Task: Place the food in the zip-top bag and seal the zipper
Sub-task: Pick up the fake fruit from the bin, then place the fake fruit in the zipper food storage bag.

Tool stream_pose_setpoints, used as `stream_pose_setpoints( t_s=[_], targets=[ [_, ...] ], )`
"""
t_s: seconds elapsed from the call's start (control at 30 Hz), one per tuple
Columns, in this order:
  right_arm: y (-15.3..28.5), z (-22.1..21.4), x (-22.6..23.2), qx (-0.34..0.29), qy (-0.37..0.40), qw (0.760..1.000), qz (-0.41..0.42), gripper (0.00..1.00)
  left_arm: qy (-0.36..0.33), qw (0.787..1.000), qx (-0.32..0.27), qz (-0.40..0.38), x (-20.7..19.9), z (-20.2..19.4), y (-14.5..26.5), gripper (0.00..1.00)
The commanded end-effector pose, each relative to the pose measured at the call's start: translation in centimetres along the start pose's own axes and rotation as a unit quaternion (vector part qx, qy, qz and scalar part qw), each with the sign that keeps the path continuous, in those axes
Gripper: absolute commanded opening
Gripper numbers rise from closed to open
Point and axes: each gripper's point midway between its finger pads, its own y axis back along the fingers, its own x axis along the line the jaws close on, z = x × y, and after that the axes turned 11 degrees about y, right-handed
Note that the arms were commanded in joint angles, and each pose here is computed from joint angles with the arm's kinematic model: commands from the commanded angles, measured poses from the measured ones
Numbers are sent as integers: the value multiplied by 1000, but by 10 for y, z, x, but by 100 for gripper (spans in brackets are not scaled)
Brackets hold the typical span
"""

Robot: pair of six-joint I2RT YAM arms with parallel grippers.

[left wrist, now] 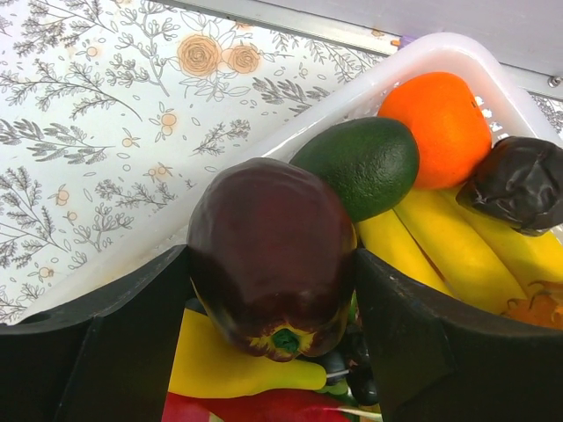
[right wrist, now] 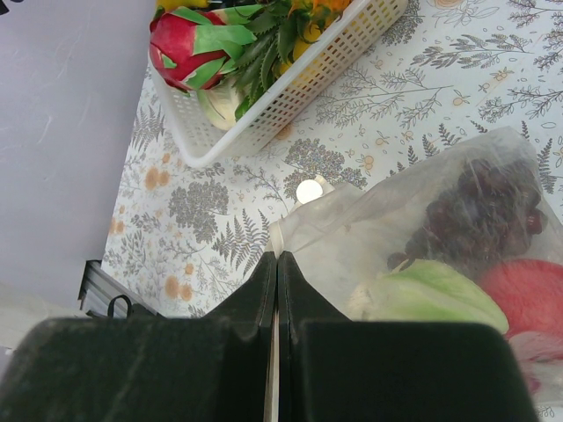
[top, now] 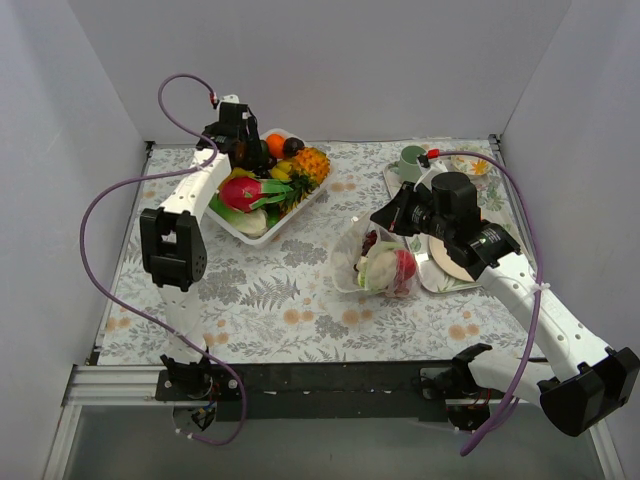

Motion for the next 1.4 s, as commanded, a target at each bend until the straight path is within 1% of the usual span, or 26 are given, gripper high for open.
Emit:
stream_pose_setpoints(
  t_s=[0.0, 0.23, 0.5, 0.6, 0.63, 0.67, 0.7, 0.77, 0.87, 0.9, 0.93, 1.0, 1.03, 1.07, 1.1, 1.13, 1.17, 1.23, 1.27, 1.33, 1.37],
  targets=[
    [7, 21, 13, -40, 9, 999, 23, 1, 19, 997, -52, -50, -19, 46, 45, 42],
    [6, 20, 12, -40, 10, 999, 22, 1, 33, 993, -65, -90, -32, 61, 62, 43],
    [6, 19, 11, -40, 9, 999, 20, 1, 49, 988, -50, -137, -49, 61, 75, 43],
    [6, 19, 10, -41, 11, 999, 18, 1, 59, 982, -32, -175, -60, 57, 89, 43],
    [5, 19, 10, -41, 12, 999, 17, 1, 73, 979, -26, -187, -64, 56, 95, 43],
    [5, 19, 9, -41, 12, 999, 16, 1, 74, 973, 3, -217, -72, 42, 99, 43],
    [5, 20, 8, -42, 13, 999, 14, 1, 85, 966, -2, -245, -78, 48, 117, 43],
    [4, 21, 8, -44, 14, 999, 12, 1, 104, 953, 23, -282, -86, 38, 134, 42],
    [4, 23, 8, -46, 17, 999, 10, 1, 116, 930, 59, -345, -97, 14, 177, 42],
    [4, 23, 7, -46, 17, 999, 8, 1, 111, 924, 88, -356, -98, -11, 182, 42],
    [4, 24, 7, -48, 18, 999, 9, 1, 109, 918, 79, -374, -98, -8, 208, 42],
    [3, 24, 5, -49, 18, 999, 4, 1, 102, 908, 115, -390, -102, -44, 228, 42],
    [2, 24, 5, -49, 19, 999, 3, 1, 101, 904, 125, -397, -102, -54, 237, 42],
    [2, 25, 5, -49, 18, 999, 3, 1, 93, 893, 127, -421, -109, -62, 265, 42],
    [2, 25, 4, -50, 19, 999, 1, 1, 97, 891, 145, -419, -107, -80, 269, 42],
    [1, 25, 4, -49, 18, 999, 1, 1, 95, 885, 154, -428, -109, -88, 279, 43],
    [2, 27, 4, -52, 19, 998, 0, 1, 88, 875, 163, -448, -116, -98, 300, 43],
    [3, 28, 4, -53, 19, 998, -3, 1, 95, 867, 184, -453, -118, -115, 311, 43],
    [4, 30, 4, -57, 20, 998, -5, 1, 89, 860, 190, -464, -123, -123, 323, 43],
    [8, 31, 4, -60, 21, 998, -7, 1, 94, 862, 197, -457, -123, -132, 324, 43],
    [9, 32, 3, -61, 22, 998, -11, 1, 91, 859, 203, -461, -125, -136, 328, 43]
  ],
)
